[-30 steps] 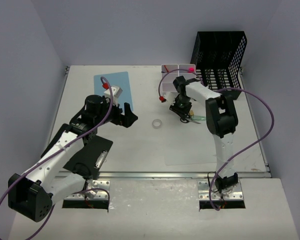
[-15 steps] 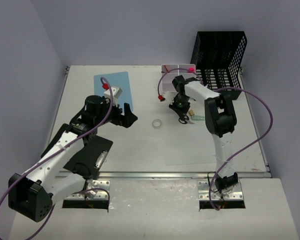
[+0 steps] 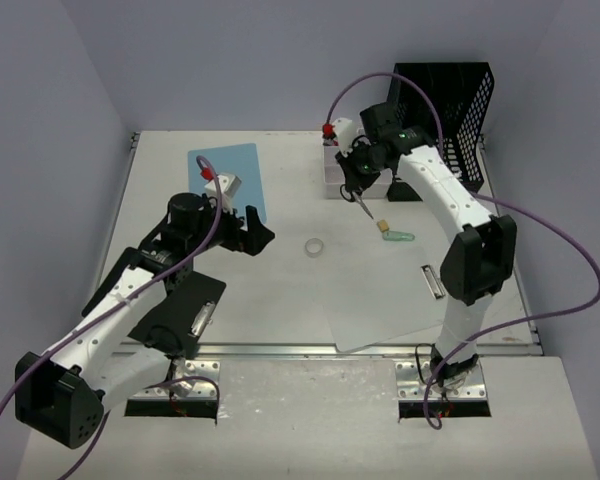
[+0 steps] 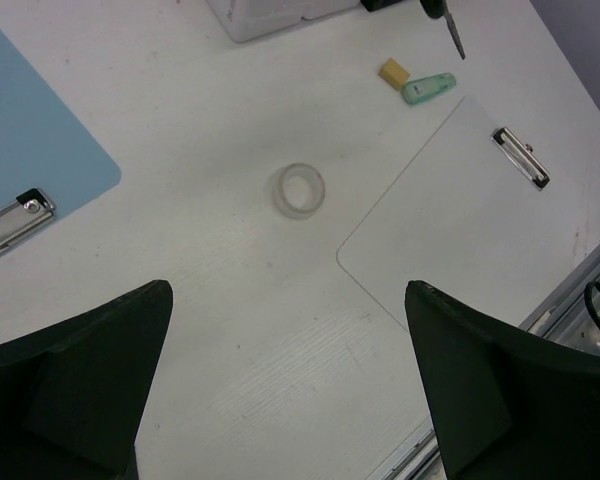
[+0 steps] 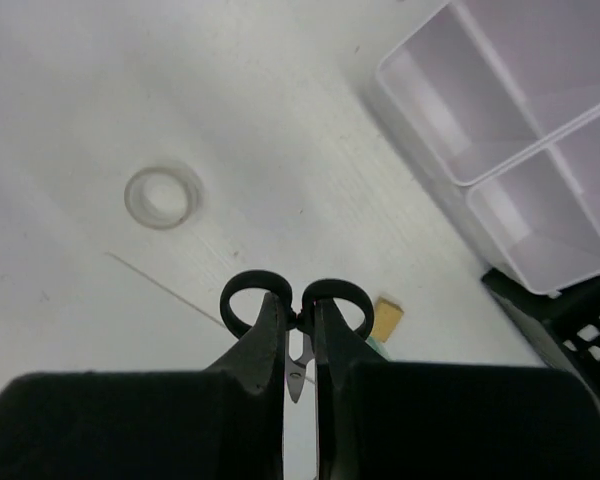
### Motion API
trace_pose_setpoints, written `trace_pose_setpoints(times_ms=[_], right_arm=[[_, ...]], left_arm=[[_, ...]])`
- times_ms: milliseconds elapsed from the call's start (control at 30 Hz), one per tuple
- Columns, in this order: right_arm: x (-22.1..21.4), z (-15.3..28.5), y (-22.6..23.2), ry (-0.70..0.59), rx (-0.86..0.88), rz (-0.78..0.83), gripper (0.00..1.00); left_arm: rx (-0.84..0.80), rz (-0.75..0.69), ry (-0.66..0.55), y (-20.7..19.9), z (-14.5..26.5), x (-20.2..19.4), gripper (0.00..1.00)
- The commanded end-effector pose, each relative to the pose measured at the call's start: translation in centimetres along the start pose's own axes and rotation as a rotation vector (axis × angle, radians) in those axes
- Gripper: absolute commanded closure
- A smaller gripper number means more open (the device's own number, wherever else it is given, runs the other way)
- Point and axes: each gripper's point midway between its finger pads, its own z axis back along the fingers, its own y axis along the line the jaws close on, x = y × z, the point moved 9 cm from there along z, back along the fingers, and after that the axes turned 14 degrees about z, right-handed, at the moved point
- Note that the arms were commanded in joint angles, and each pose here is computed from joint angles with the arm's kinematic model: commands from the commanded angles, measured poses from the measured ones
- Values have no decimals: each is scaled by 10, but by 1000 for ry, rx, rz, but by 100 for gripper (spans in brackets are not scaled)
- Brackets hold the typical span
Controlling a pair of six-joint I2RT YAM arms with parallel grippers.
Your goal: Organize the desk
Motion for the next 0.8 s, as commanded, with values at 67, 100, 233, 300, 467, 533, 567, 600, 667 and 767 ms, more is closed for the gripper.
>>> trace_pose_setpoints(times_ms=[67,100,233,300,467,533,567,600,667,767], right_arm=[[30,24,-15,-262,-267,-125,99],[41,27,-24,-349,-349,-169,99],[45,28,-39,-507,-571,-292,99],[53,37,-50,-627,-701,-367,99],[55,20,-77,-638,-906,-650,99],[54,13,-81,-655,-935,-652,99],[57,11,-85,-692,-951,-642,99],[57,9,-86,-701,-953,-638,99],[60,6,-87,-714,-950,-635,99],[61,1,-90,-724,-951,-645,99]], left_arm=[[-9,6,-146,-7,8,20,0],[-5,8,-154,-8,8,22,0],[24,25,-163,-5,7,22,0],[28,29,-165,-4,5,22,0],[34,31,-162,-2,2,22,0],[32,32,-155,-2,0,21,0],[30,33,-153,-2,-1,22,0],[32,32,-149,-1,-2,21,0],[33,31,-153,-1,-2,22,0],[33,29,-144,0,-3,20,0]])
